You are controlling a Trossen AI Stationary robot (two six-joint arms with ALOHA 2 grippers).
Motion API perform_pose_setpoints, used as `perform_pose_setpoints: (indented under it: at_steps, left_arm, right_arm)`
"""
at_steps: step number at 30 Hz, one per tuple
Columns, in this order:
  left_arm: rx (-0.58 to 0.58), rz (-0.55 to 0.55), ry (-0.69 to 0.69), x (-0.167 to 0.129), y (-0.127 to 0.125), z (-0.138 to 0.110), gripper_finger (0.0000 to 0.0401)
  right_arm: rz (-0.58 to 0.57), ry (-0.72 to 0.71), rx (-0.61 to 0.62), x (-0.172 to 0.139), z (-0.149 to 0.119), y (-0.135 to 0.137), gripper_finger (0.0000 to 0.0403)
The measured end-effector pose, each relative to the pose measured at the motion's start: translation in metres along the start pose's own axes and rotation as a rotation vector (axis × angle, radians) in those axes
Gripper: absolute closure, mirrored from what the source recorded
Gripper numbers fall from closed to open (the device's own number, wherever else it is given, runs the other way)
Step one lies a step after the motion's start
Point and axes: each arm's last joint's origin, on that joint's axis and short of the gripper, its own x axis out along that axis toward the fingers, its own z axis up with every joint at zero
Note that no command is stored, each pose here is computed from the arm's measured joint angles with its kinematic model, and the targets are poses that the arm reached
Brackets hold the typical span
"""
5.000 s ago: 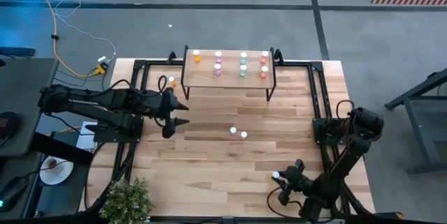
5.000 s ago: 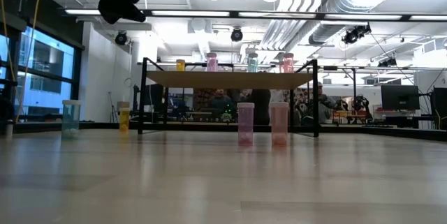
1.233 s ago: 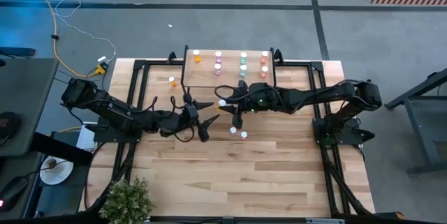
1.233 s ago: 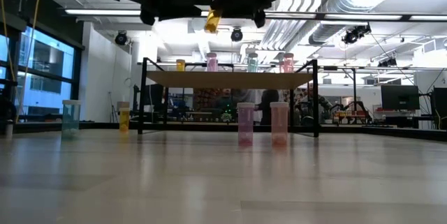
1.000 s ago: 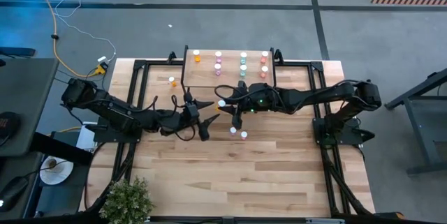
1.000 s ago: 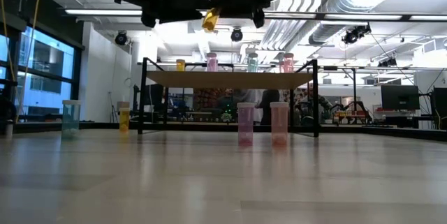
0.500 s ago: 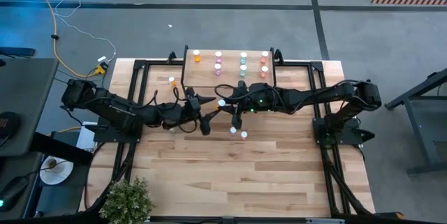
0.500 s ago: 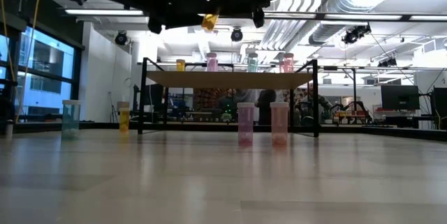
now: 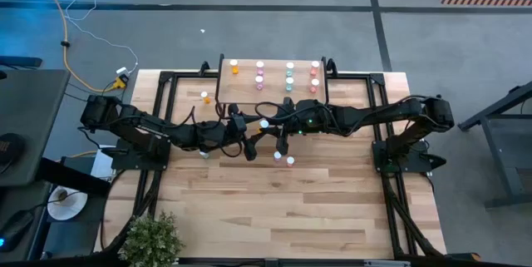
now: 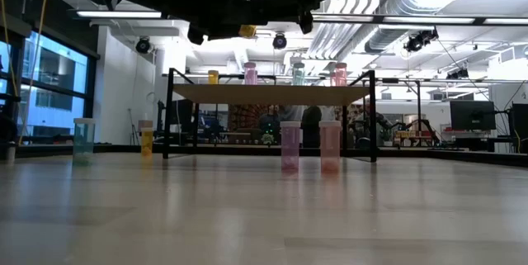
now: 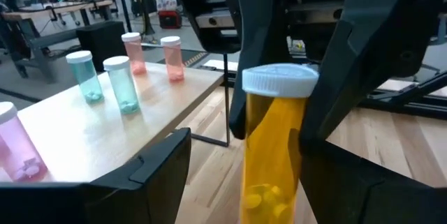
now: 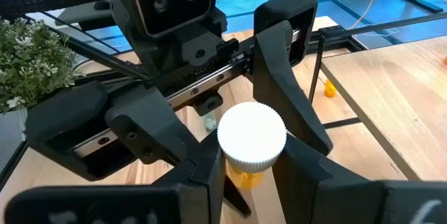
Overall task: Pick and place medicine bottles onto shelf by color
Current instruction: Put the bottom orange pill bottle on the shelf aligned with the other orange pill bottle
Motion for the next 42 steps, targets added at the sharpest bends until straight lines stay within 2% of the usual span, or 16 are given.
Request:
perform_pose_setpoints:
  at_steps: [9,19,28,42]
  left_arm:
    - [0.014,0.002,-0.003,-0.0008,0.0005,0.0011,0.0173]
    - [0.014,-0.027,-0.003,-0.0009,-0.0005,0.0011,0.0245]
    - [0.014,-0.037,-0.005,-0.0015,-0.0016,0.0011,0.0287]
    - [0.025,-0.038,-0.006,-0.0017,-0.0018,0.0014,0.0303]
  right_arm:
    - [-0.003,0.015,0.000,-0.0005,-0.0011,-0.0005,0.0315]
    - [-0.013,0.026,0.000,-0.0006,-0.0023,-0.0010,0.0315]
    - [-0.016,0.029,-0.001,-0.0006,-0.0026,-0.0011,0.0315]
    - [-0.016,0.029,-0.011,-0.0006,-0.0026,-0.0011,0.0311]
